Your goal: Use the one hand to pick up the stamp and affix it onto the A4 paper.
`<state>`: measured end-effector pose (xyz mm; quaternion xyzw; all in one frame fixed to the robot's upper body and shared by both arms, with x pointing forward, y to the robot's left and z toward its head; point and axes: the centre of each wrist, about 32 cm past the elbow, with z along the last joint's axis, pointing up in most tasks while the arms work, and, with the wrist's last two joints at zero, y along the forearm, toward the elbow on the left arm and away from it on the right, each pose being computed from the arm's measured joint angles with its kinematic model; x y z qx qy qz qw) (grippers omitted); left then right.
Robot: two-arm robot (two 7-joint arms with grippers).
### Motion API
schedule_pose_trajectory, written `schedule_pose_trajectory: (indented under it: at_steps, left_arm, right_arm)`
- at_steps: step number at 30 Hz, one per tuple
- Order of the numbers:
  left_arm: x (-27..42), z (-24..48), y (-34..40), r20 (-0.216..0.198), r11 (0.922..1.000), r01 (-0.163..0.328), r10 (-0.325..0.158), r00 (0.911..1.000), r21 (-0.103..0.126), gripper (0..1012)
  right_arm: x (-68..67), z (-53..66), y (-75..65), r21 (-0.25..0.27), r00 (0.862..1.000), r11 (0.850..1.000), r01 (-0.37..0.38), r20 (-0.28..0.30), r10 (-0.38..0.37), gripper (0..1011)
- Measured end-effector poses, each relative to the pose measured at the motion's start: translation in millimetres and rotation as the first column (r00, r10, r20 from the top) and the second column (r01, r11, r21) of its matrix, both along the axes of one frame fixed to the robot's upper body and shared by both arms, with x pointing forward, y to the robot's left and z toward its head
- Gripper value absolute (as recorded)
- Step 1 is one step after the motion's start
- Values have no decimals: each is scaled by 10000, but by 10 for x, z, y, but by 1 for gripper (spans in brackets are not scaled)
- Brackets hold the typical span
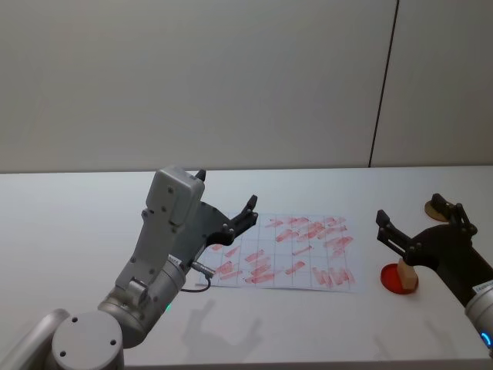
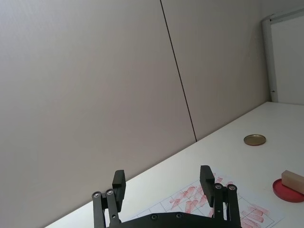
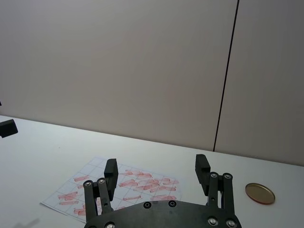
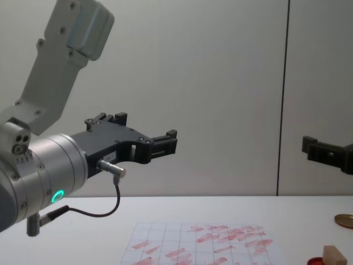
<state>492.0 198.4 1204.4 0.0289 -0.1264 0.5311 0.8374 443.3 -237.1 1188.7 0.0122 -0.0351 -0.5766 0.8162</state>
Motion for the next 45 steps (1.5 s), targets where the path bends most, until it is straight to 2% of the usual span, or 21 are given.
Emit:
schedule_pose_trajectory:
  at_steps: [35,45]
  left_arm:
    - [0,0,0,0,10000,0,0,10000,0,993]
    - [0,0,0,0,10000,0,0,10000,0,993]
  right_arm:
    - [-3,2,0,2,10000,10000,12,7,-12,1001]
    - [-25,16,-29,-71,9983,9986,526,-231,-528,1001]
